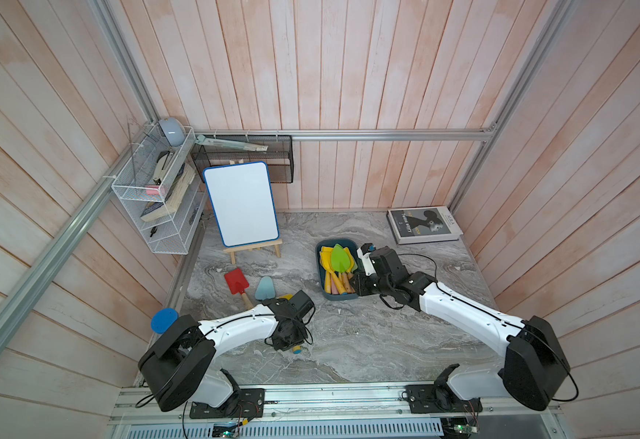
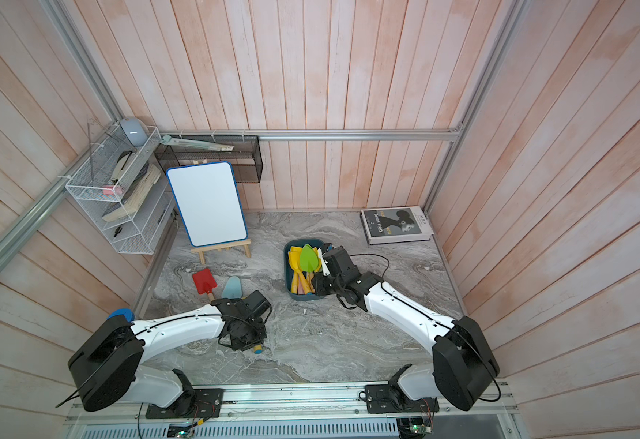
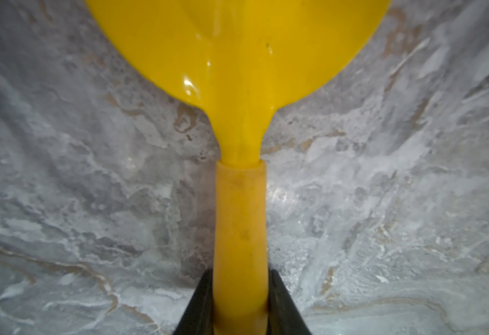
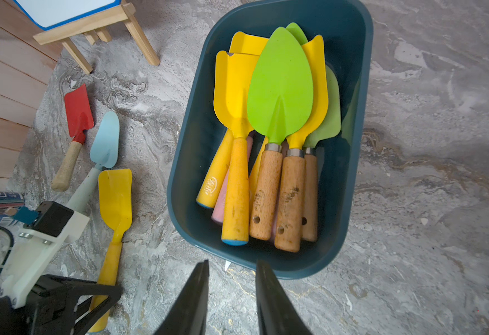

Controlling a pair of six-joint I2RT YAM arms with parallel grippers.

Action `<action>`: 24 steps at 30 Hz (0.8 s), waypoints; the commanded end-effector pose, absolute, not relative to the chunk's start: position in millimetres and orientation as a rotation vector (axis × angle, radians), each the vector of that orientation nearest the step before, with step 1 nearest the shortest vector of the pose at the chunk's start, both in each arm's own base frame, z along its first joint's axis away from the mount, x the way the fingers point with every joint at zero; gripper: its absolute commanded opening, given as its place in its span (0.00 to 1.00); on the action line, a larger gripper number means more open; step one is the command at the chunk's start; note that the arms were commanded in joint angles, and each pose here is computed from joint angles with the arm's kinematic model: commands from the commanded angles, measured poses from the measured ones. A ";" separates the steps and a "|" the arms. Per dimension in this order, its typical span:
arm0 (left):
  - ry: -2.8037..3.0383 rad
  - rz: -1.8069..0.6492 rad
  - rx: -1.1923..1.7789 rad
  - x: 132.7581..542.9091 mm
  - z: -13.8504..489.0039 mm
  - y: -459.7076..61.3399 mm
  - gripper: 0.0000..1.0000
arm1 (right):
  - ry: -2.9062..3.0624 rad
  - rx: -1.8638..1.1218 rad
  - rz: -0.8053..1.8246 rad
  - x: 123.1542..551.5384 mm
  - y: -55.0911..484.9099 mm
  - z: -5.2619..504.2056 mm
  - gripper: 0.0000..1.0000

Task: Put the shovel into the storage box
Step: Pick up the shovel from the center of the board.

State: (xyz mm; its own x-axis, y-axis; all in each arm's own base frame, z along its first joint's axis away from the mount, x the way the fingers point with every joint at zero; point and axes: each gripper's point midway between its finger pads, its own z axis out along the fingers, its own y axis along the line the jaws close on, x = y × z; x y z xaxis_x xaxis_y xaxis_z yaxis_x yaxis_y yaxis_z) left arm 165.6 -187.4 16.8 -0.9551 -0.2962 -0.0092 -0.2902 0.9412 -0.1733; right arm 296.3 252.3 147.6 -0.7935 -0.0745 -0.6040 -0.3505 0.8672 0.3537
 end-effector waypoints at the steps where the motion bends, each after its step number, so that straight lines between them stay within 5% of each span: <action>1: 3.059 -0.240 -0.442 165.2 15.0 -187.6 0.14 | 2.420 -0.300 0.615 295.1 252.0 151.6 0.33; 24: 2.888 -0.370 -0.049 197.4 122.6 -240.4 0.08 | 2.380 -0.259 0.737 310.3 278.6 191.1 0.32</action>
State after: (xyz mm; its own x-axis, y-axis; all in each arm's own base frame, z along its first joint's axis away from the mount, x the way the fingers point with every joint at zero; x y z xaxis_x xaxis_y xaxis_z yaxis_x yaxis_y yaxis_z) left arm 192.5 -240.0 107.9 -0.9759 -0.1263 -0.1779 -0.0744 0.9592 -0.2727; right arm 306.3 267.6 175.1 -0.7924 -0.0118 -0.6099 -0.3384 0.8404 0.4234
